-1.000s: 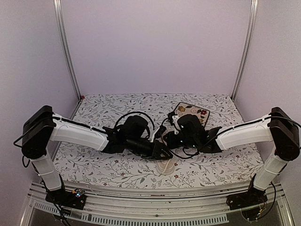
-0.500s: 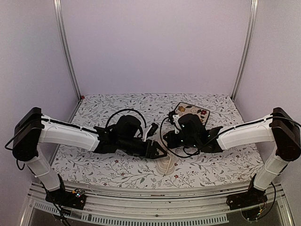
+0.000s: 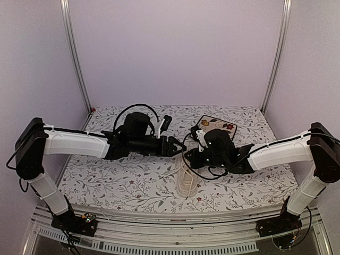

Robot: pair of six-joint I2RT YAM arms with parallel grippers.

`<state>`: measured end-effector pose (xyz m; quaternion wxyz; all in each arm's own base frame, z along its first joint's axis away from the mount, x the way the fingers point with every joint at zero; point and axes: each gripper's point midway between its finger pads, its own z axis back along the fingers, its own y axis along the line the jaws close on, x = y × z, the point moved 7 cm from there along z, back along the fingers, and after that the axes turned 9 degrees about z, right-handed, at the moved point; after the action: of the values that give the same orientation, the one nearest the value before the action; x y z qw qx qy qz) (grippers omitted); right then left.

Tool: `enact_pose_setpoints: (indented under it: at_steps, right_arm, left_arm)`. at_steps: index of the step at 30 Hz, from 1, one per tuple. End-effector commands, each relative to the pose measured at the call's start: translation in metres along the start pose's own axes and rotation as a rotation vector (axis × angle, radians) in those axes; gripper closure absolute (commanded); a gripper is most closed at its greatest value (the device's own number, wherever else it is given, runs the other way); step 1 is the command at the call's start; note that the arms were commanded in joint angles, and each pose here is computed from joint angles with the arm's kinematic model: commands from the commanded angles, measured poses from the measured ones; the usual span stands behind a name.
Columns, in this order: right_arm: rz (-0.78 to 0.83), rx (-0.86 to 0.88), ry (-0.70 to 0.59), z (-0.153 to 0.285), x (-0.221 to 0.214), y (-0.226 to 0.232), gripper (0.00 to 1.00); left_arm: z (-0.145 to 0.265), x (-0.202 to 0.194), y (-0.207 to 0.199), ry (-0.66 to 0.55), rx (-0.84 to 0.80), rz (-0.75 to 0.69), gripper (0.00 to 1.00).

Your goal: Tie the shoes

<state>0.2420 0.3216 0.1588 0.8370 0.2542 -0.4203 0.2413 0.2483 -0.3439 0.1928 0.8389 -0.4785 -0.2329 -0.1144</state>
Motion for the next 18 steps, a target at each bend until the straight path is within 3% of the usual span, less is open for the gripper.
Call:
enact_pose_setpoints:
  at_steps: [1,5,18]
  right_arm:
    - [0.020,0.060,-0.059,0.005,0.013,0.007,0.98]
    - [0.025,0.076,-0.051,0.003,0.011,0.009,0.98]
    - [0.038,0.087,-0.053,0.002,0.012,0.011,0.98]
  left_arm:
    - [-0.010,0.025,-0.019,-0.047,-0.110,-0.074,0.37]
    - [-0.022,0.032,-0.019,-0.031,-0.128,-0.082,0.39]
    - [-0.040,0.030,0.002,0.010,-0.069,-0.021,0.74]
